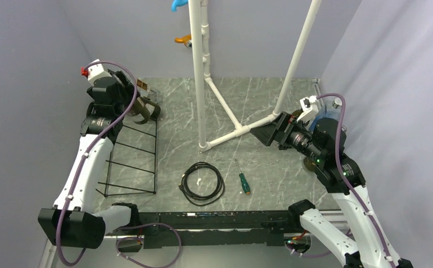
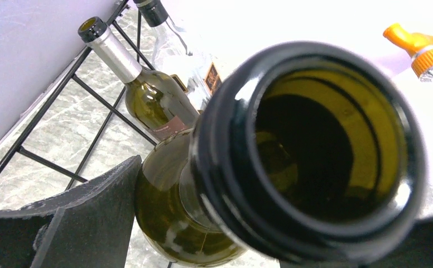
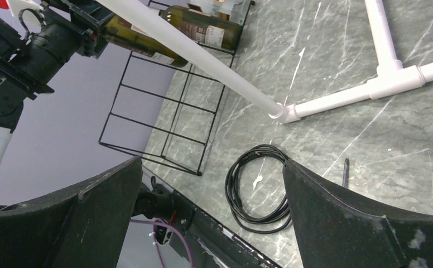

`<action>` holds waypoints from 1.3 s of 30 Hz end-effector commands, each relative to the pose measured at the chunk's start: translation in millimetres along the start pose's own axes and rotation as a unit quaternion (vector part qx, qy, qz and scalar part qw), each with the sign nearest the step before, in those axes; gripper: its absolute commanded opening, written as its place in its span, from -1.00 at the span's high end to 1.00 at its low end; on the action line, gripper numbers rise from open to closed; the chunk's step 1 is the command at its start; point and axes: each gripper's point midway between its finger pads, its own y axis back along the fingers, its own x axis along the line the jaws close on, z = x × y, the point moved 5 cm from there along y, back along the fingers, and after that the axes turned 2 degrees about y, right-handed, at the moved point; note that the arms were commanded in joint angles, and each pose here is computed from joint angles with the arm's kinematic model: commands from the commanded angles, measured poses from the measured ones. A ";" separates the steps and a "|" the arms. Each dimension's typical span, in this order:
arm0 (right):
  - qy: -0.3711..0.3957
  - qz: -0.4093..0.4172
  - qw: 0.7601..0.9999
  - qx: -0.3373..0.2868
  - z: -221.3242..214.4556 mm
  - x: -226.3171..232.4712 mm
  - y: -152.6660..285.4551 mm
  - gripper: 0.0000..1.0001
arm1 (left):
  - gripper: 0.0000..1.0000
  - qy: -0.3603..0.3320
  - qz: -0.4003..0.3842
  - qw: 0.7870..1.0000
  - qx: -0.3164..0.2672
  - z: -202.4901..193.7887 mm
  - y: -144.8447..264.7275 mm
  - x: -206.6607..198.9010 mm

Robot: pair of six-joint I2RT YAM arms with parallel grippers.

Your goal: Put the wine bottle on the wine rack

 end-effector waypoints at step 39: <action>-0.005 -0.013 0.999 -0.033 -1.7 -5.6 9.2 -0.99 | 1.00 0.116 0.015 0.991 0.059 -43.2 -84.9 40.5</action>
